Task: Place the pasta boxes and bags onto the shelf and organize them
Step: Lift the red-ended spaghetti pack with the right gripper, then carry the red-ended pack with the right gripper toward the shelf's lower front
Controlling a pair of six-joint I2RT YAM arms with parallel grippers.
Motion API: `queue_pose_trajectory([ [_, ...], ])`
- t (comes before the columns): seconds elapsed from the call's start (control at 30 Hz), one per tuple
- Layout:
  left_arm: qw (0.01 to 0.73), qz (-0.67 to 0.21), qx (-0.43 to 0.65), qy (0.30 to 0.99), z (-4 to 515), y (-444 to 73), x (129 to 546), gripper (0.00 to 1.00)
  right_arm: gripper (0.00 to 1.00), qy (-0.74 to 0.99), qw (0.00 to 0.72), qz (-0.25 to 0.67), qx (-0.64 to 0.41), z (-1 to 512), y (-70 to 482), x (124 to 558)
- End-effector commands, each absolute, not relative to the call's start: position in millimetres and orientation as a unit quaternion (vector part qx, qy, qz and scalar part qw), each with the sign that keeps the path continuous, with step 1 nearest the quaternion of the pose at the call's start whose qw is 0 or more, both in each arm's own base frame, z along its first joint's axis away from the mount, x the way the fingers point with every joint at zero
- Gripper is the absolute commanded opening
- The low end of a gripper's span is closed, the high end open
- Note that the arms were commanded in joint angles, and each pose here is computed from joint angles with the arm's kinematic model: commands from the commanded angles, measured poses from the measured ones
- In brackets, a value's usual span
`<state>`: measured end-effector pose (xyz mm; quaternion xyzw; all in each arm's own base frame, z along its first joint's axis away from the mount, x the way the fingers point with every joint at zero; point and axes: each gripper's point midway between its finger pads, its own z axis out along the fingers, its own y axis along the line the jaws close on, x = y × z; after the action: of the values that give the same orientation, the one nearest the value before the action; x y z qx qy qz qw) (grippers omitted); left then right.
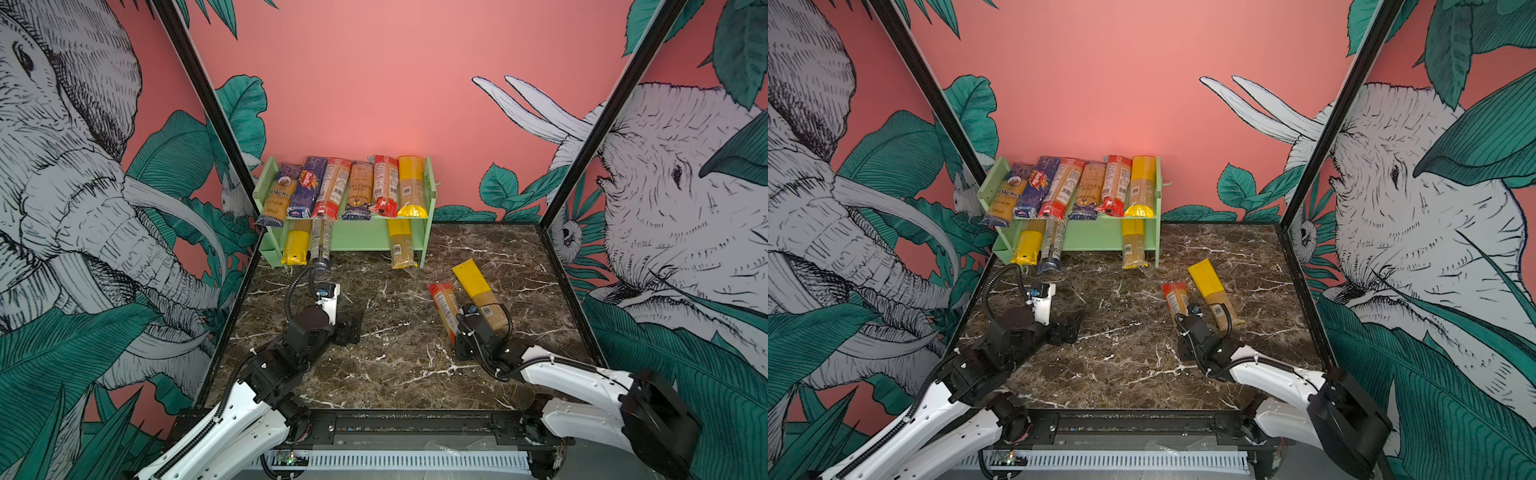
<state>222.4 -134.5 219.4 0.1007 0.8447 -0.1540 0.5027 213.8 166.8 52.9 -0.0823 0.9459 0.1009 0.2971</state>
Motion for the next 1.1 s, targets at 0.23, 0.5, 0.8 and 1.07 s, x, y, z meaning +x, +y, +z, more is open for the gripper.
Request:
queue_pose_trajectory([
  [0.23, 0.495, -0.13, 0.061, 0.857, 215.6, -111.2, 213.4, 0.99, 0.0, 0.925, 0.326, 0.16, -0.108, 115.3, 180.3, 186.9],
  [0.5, 0.508, -0.12, 0.039, 0.852, 224.4, -95.9, 207.6, 0.99, 0.0, 0.904, 0.343, 0.202, -0.155, 156.1, 217.7, 181.6],
  [0.8, 0.509, -0.105, 0.018, 0.854, 223.7, -83.8, 204.7, 0.99, 0.0, 0.882, 0.344, 0.241, -0.213, 196.3, 263.9, 172.9],
  [1.07, 0.524, -0.103, -0.003, 0.846, 232.8, -72.6, 200.9, 0.99, 0.0, 0.856, 0.369, 0.263, -0.251, 240.9, 309.6, 181.9],
])
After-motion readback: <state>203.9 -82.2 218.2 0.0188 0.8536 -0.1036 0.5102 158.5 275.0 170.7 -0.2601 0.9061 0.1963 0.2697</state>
